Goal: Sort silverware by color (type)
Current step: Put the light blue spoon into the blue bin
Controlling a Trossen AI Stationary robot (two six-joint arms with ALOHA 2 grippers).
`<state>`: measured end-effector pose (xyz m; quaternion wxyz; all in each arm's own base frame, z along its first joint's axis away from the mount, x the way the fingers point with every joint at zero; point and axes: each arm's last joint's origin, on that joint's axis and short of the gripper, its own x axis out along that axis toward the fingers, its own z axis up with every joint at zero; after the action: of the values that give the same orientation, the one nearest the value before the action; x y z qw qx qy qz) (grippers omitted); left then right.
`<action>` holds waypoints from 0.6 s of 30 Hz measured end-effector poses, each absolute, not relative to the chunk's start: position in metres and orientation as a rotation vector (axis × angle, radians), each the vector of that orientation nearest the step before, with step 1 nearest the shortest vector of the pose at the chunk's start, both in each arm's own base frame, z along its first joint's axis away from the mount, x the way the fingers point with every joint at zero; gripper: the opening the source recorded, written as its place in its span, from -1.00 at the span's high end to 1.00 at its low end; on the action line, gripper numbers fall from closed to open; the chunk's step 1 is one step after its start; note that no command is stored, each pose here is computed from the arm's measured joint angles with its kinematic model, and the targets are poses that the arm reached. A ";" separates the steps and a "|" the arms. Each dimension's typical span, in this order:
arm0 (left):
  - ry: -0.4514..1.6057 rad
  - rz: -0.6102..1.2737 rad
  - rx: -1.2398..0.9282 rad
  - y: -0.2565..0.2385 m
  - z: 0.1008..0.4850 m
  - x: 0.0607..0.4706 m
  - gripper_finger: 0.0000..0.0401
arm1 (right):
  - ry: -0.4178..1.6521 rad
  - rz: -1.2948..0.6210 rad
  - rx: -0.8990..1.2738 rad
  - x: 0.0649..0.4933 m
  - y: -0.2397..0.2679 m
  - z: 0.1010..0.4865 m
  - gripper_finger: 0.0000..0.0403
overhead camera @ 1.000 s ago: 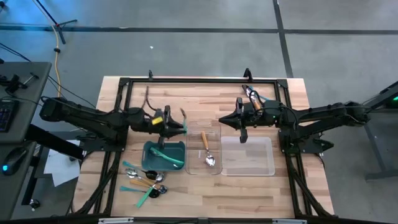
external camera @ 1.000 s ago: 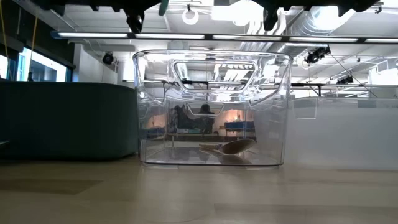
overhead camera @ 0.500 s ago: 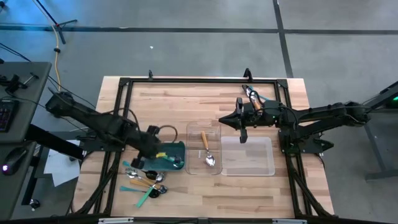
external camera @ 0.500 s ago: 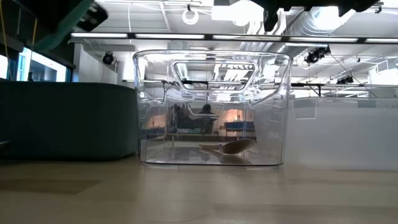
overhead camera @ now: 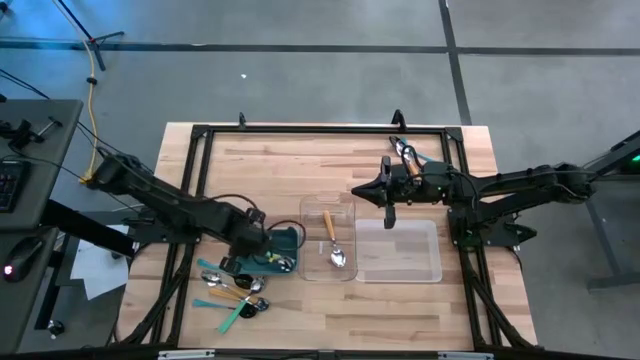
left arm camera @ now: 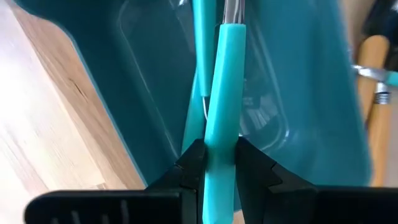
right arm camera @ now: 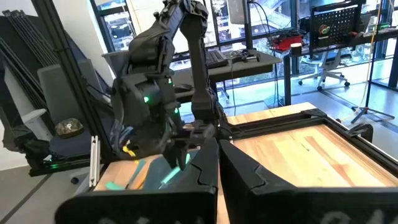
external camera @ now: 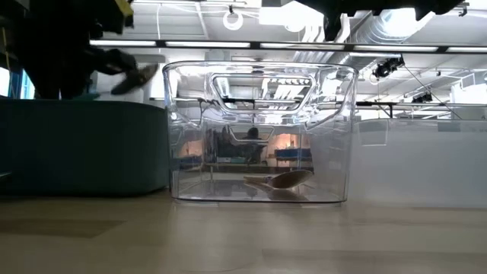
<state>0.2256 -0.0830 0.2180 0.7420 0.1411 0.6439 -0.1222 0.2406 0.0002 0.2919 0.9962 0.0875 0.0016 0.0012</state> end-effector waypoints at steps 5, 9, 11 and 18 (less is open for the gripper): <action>1.473 -0.245 0.303 -0.079 0.204 0.234 0.77 | 0.022 0.001 0.180 0.241 0.000 0.290 1.00; 1.503 -0.236 0.302 -0.076 0.198 0.238 0.77 | 0.026 0.000 0.181 0.241 0.000 0.290 1.00; 1.518 -0.229 0.299 -0.075 0.195 0.240 0.77 | 0.026 0.001 0.182 0.241 0.000 0.290 1.00; 1.546 -0.236 0.282 -0.074 0.189 0.242 0.75 | 0.034 0.000 0.183 0.241 0.000 0.289 1.00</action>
<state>0.2420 -0.0740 0.1890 0.7005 0.1266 0.6943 -0.1058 0.2406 0.0002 0.2889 0.9957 0.0911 0.0171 0.0002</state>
